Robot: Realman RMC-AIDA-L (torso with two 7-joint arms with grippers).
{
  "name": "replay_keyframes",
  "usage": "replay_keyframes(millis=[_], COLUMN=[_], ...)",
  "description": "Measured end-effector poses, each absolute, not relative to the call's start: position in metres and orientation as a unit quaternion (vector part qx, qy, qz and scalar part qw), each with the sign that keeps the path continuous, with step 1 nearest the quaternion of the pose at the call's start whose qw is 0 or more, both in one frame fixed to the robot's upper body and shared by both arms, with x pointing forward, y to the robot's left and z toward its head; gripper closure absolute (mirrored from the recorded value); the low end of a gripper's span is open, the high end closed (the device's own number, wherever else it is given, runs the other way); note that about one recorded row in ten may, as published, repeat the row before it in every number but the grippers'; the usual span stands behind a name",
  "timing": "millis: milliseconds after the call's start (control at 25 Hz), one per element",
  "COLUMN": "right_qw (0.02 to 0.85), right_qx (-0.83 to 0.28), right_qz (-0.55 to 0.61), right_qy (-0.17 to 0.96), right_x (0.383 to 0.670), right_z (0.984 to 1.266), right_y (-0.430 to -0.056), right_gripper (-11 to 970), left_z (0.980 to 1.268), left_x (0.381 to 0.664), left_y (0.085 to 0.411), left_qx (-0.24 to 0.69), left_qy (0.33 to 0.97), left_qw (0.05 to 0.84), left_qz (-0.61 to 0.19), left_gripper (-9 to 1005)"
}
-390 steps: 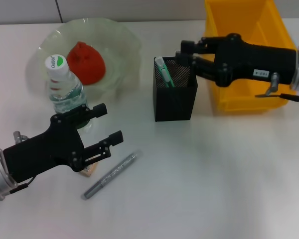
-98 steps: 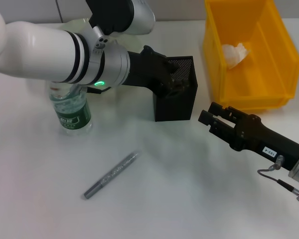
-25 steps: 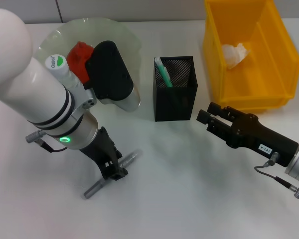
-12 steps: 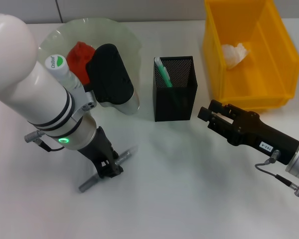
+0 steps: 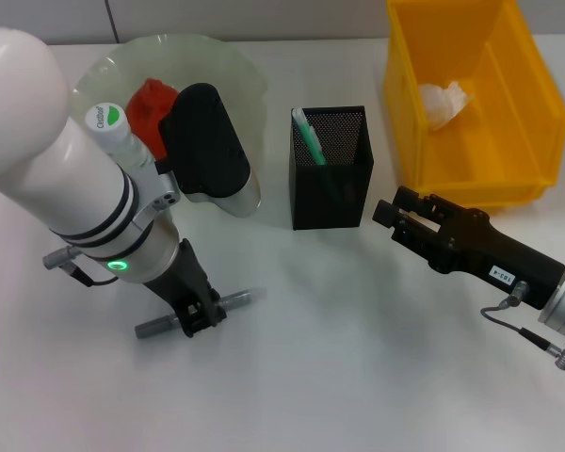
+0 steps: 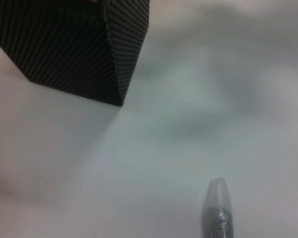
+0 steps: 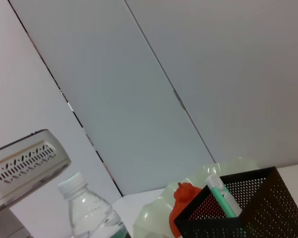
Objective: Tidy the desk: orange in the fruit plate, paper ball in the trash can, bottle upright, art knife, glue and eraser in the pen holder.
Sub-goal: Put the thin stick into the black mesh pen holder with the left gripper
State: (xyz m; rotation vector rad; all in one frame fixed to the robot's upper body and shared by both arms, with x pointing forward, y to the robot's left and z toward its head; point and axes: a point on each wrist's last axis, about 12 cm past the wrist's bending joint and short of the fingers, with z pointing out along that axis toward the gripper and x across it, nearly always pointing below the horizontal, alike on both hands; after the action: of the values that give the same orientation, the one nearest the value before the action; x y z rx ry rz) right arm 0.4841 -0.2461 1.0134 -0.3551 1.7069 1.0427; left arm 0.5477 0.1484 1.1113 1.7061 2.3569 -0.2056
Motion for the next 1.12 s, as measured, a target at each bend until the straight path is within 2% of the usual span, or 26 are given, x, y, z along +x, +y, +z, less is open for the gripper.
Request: replay_keyframes(millis=[200, 360, 400, 520, 600, 760, 840, 1120], right_qw=[0.527, 0.527, 0.527, 0.528, 0.528, 0.528, 0.529, 0.528], right_qx=[-0.148, -0.149, -0.149, -0.150, -0.151, -0.151, -0.151, -0.154], right_qz=[0.436, 0.435, 0.435, 0.434, 0.434, 0.434, 0.434, 0.436], right_qy=[0.714, 0.714, 0.715, 0.714, 0.714, 0.714, 0.714, 0.712], right_x=[0.484, 0.484, 0.484, 0.484, 0.484, 0.484, 0.485, 0.487], right_z=[1.013, 1.013, 1.013, 1.013, 1.013, 1.013, 1.014, 1.015], right_y=[-0.246, -0.246, -0.246, -0.246, -0.246, -0.246, -0.246, -0.244], right_gripper=[451, 450, 450, 451, 451, 451, 450, 449], left_z=[1.124, 1.153, 1.153, 1.186, 1.193, 1.195, 1.186, 1.169], left_x=[0.547, 0.542, 0.542, 0.543, 0.547, 0.556, 0.559, 0.566], left_y=[0.143, 0.133, 0.133, 0.130, 0.133, 0.138, 0.141, 0.137], left_qx=[0.585, 0.589, 0.589, 0.571, 0.552, 0.510, 0.486, 0.430], left_qy=[0.795, 0.775, 0.775, 0.750, 0.745, 0.731, 0.711, 0.672], left_qw=[0.139, 0.199, 0.199, 0.282, 0.313, 0.374, 0.423, 0.491], left_qz=[-0.082, -0.113, -0.113, -0.179, -0.205, -0.256, -0.282, -0.350], left_gripper=[838, 837, 837, 838, 841, 844, 844, 843])
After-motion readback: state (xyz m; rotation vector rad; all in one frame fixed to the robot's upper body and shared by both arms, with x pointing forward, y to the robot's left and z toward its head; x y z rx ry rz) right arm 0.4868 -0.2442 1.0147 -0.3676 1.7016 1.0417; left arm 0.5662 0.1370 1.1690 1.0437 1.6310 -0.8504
